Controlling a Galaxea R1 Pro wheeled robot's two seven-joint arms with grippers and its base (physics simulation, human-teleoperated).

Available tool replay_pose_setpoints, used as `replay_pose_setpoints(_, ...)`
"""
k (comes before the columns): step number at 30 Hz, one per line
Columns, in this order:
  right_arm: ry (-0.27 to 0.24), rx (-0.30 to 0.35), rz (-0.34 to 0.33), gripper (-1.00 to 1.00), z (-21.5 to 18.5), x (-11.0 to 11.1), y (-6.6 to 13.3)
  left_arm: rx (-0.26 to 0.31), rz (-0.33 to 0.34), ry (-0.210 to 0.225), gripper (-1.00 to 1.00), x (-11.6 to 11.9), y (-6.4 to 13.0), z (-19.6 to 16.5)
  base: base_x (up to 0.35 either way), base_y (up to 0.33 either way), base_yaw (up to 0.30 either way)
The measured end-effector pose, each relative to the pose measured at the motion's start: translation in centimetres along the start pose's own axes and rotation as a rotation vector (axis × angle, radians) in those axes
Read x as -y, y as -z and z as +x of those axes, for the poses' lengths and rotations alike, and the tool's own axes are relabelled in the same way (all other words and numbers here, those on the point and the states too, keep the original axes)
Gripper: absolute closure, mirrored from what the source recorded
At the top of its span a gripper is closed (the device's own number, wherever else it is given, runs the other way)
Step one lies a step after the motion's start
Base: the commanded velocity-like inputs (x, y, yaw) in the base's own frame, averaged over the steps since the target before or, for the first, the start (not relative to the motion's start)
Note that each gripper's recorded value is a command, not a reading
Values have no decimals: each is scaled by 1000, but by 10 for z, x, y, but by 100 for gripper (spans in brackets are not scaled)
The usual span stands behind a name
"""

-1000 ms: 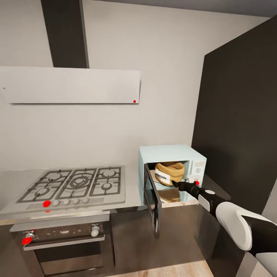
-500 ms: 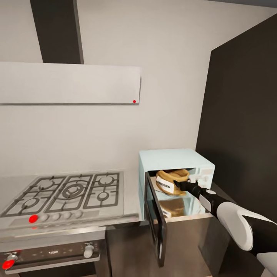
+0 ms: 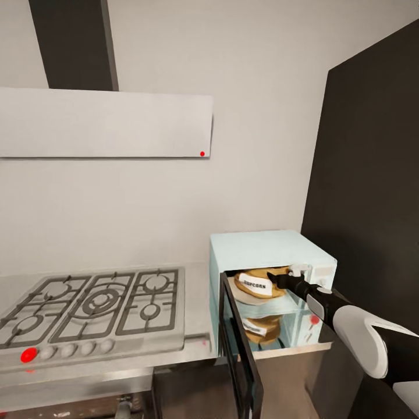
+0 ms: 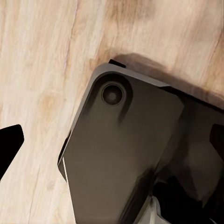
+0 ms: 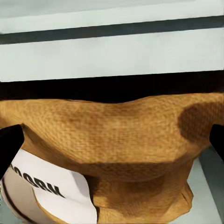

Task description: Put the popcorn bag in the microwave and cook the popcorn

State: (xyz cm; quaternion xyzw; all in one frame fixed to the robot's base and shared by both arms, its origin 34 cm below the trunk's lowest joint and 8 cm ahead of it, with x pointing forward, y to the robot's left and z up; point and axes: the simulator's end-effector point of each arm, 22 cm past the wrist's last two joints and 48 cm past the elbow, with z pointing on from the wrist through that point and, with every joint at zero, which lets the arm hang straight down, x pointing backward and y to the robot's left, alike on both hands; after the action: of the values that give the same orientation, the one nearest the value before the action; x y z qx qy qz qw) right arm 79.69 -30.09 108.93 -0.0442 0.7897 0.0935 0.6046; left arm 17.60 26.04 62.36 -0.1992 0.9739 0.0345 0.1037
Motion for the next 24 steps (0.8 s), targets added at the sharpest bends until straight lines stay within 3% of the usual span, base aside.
replay_pose_setpoints(6, -4, -5, -36, -100, 3, -23, -6, -2, -3, 9, -100, 0, 0, 0, -280, 0, 0)
replay_pose_setpoints(7, 19, -17, -50, -100, 7, -29, -7, -3, -3, 10, -100, 0, 0, 0, -343, 0, 0)
replay_pose_setpoints(24, 50, -55, -48, -100, 15, -23, -5, -5, -6, 9, -100, 0, 0, 1, -346, 0, 0)
